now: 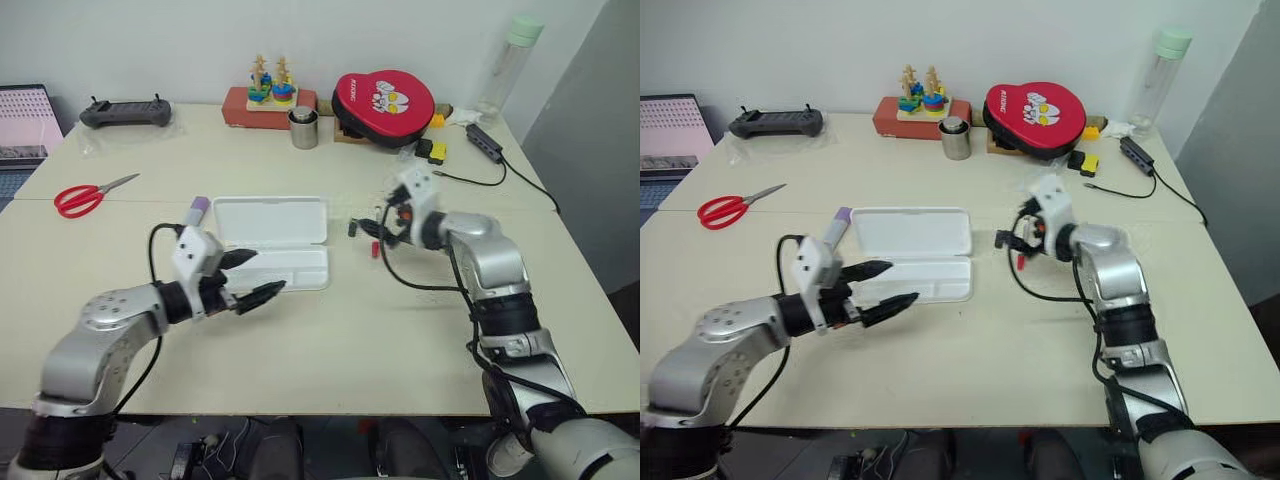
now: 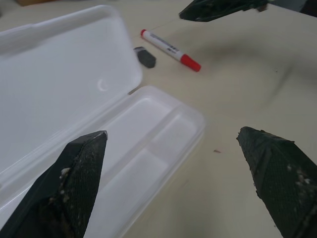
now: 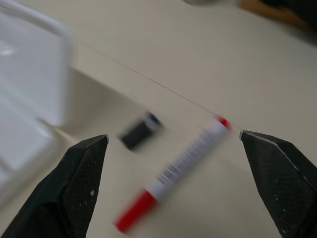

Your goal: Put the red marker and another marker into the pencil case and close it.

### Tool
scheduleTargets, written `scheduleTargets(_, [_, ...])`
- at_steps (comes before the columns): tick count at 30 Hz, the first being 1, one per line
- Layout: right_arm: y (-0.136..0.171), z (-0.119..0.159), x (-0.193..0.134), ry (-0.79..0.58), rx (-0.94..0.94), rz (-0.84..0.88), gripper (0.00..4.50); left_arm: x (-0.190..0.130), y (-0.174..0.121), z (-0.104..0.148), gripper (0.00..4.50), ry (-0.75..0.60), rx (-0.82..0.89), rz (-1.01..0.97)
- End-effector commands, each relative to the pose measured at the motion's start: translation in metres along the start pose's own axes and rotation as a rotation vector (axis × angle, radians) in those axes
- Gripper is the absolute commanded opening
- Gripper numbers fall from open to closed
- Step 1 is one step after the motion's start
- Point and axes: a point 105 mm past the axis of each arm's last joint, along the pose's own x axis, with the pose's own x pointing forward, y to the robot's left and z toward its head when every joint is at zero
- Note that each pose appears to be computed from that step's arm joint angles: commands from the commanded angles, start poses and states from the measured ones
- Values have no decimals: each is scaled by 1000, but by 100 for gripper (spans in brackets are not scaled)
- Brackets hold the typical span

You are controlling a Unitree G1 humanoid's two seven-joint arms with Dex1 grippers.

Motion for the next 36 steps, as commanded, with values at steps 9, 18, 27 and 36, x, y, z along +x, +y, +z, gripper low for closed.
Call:
scheduleTargets(9, [30, 33, 13, -193, 287, -177, 443, 50, -3, 44, 450, -156, 41, -46])
scheduleTargets(18, [53, -24, 33, 18, 180, -159, 443, 54, -3, 48, 450, -172, 47, -44])
scheduleTargets(27, [36, -32, 34, 30, 78, -230, 283, 53, -3, 51, 450, -196, 32, -21])
scheduleTargets(36, [27, -38, 33, 26, 35, -272, 72, 54, -4, 51, 450, -205, 22, -13])
